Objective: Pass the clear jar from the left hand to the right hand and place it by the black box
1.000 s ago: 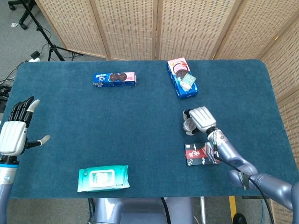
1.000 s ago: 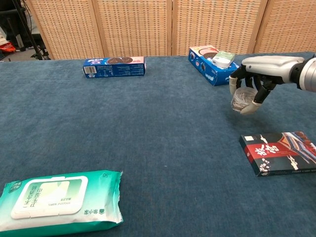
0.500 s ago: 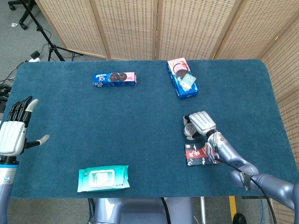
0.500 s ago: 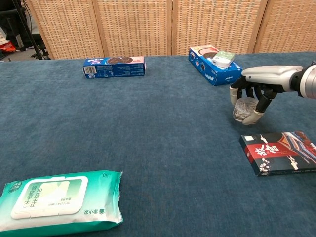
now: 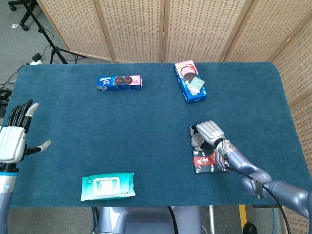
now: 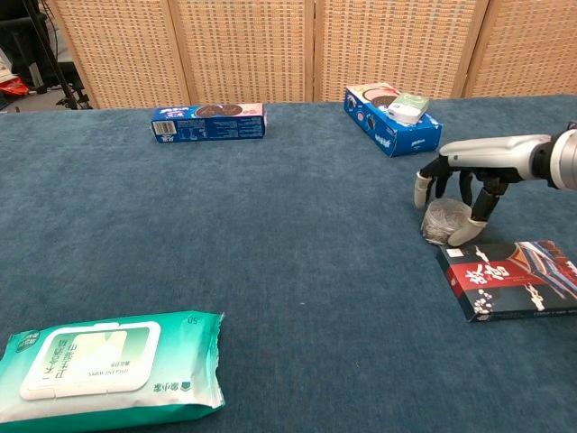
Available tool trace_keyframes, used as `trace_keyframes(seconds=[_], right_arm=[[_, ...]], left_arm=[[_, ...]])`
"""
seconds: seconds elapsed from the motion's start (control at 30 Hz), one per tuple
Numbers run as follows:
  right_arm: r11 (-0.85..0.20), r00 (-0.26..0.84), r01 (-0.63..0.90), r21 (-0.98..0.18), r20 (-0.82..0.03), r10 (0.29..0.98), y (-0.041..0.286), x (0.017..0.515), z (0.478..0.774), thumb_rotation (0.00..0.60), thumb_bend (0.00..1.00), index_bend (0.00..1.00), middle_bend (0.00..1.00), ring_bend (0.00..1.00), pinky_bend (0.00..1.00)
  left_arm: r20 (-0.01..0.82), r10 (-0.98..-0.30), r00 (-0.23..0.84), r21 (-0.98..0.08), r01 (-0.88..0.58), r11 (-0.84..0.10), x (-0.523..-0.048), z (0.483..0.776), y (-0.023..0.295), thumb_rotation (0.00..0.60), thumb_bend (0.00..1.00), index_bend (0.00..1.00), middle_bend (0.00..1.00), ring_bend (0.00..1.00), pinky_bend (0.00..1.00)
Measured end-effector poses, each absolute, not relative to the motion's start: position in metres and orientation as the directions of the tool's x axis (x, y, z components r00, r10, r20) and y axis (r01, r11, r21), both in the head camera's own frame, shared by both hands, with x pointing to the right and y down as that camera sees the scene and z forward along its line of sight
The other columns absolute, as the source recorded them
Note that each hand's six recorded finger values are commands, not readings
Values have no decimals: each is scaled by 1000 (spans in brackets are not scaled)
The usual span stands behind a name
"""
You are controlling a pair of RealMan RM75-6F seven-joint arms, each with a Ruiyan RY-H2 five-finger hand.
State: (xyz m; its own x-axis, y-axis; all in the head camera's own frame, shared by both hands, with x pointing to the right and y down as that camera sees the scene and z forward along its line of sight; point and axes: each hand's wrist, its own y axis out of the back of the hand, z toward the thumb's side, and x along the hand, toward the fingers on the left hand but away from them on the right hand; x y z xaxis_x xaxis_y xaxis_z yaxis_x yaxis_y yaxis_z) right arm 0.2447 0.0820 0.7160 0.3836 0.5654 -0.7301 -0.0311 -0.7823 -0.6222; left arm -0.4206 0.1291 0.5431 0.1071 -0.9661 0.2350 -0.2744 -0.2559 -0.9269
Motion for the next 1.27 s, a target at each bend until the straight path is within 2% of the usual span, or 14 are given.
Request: trace_keyframes(seconds=[0.13,0.37,0.57,0.7,0.87,1.0,1.17,1.27], right_arm=[[-799,390,-22,-601,-741,547,84,245,710,578,0,175,0,0,86],[-786,435,32,-617,-700,567,85,237,687,573,0,167,0,0,60],[-711,498,103,-695,-583,642,79,234,642,574,0,166,0,0,58],[-610,500,143,-779,-475,724,78,251,609,577,0,166,0,0,24],[-458,446,186,-870,-340,828,89,287,578,600,0,153,0,0,0],[-348,359,201,-916,-262,896,116,330,561,600,0,117,0,0,0],[-280,258,194,-940,-227,939,152,371,554,600,0,34,0,0,0],[-259,191,189,-947,-223,956,170,388,553,600,0,24,0,0,0]], left_arm=[[232,-967,105,-927,-277,-252,-421,542,129,600,61,0,0,0,0],[223,-969,109,-928,-281,-246,-421,541,129,600,60,0,0,0,0],[224,-968,110,-927,-281,-247,-422,540,132,600,61,0,0,0,0],[234,-967,105,-926,-278,-255,-425,542,137,600,60,0,0,0,0],[243,-965,102,-924,-277,-262,-429,544,150,600,61,0,0,0,0],[251,-963,95,-924,-273,-267,-433,547,162,600,61,0,0,0,0],[246,-965,89,-931,-257,-261,-437,549,173,600,60,0,0,0,0],[241,-967,85,-936,-241,-255,-440,550,179,600,60,0,0,0,0]])
